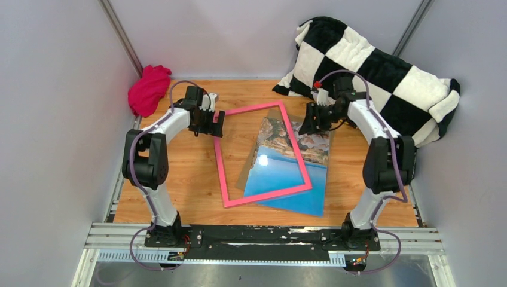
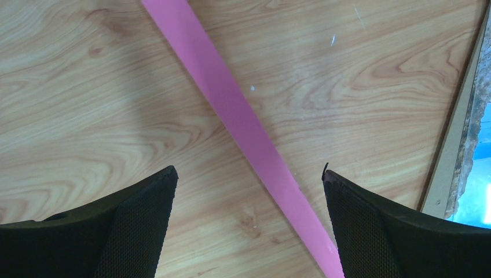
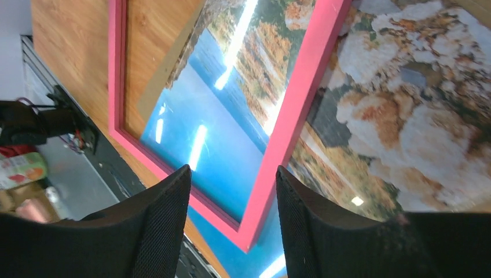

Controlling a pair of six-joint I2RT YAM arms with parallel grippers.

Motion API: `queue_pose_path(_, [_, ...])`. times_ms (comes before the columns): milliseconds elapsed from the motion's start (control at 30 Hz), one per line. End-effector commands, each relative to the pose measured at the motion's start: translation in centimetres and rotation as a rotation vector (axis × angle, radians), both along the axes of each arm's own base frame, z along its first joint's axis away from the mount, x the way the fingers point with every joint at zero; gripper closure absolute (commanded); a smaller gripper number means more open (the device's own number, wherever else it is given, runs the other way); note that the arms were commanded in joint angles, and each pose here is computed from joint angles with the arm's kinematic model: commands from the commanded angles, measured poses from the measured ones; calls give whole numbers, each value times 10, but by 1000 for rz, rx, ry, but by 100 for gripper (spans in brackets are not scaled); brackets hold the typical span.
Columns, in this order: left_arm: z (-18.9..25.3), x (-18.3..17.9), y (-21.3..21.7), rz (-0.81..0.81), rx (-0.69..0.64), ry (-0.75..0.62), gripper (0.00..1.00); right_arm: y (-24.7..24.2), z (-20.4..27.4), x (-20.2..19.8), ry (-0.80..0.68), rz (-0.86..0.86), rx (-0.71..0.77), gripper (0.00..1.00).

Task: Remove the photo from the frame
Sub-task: Place the photo frame item at the center of the board, then move the photo frame item to the center of the board.

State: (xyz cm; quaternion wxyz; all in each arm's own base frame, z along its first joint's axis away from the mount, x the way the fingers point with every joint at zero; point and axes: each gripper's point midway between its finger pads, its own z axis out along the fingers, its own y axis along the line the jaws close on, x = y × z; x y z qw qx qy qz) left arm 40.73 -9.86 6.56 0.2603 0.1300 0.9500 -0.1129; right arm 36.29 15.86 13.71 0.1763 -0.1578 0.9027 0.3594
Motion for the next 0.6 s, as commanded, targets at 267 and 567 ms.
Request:
queue_pose_path(267, [-30,-7,-30,-45,68,77,8,-35,-2,-66,-130,97,-96,42])
queue_pose_path(567, [-38,-17,-29,-107,77,109,9,-82,-19,-68,-91,130,-140,48])
